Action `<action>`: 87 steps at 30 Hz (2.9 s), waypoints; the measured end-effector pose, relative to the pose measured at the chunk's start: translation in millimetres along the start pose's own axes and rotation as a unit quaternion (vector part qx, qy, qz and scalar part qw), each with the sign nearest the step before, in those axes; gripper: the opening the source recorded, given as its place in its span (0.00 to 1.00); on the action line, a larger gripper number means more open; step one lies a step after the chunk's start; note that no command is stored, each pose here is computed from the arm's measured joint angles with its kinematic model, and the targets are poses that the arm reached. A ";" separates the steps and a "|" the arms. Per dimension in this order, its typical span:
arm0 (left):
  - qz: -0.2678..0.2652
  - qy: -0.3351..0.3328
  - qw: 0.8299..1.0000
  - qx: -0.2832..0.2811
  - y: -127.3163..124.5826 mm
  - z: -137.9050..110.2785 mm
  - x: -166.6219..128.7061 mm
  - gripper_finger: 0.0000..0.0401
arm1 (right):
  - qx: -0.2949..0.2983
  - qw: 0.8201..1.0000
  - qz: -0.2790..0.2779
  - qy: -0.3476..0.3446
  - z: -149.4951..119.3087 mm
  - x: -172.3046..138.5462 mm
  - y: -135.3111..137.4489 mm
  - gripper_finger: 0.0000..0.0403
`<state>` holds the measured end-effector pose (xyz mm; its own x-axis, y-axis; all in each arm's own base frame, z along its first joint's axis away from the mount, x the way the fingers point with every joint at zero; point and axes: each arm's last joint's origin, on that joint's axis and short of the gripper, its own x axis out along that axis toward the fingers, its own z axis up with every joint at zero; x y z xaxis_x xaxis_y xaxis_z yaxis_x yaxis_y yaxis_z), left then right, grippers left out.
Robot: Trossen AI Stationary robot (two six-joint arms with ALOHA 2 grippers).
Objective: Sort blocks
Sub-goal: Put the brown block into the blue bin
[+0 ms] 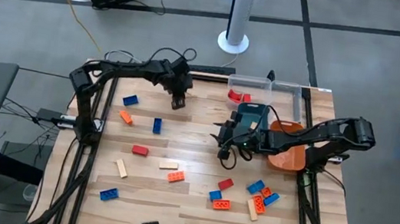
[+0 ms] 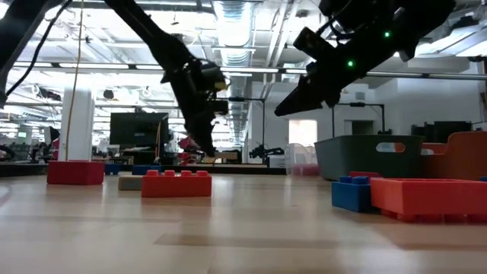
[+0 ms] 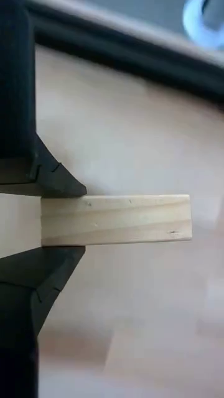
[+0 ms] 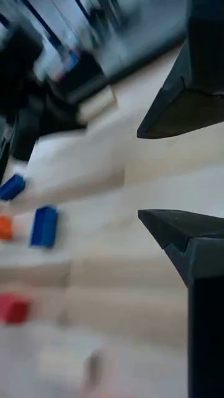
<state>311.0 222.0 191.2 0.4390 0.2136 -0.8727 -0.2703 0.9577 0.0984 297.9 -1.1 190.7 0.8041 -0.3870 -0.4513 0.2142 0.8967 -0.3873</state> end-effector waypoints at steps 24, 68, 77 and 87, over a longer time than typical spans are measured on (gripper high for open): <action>-0.306 -0.140 0.941 0.046 -84.1 36.6 -18.7 0.25 | -0.344 0.938 -0.024 -0.024 7.9 -4.3 7.2 0.59; -0.220 -0.087 0.970 0.050 -85.7 28.1 -42.5 0.68 | -0.265 0.939 0.028 0.217 26.2 -43.5 -17.7 0.10; -0.090 -0.095 0.988 0.081 -94.9 29.0 -82.0 0.68 | -0.033 0.925 0.003 0.378 10.5 -74.6 -66.3 0.10; -0.065 -0.212 0.973 0.059 -103.2 -15.7 -91.0 0.68 | 0.050 0.882 0.054 0.465 -40.6 -48.6 -68.2 0.15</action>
<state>285.4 100.6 252.9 0.7838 0.1253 -0.6082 -0.0993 0.9921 0.0764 221.7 -52.2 206.4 0.0304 -0.2650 -0.9638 0.2491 0.9358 -0.2494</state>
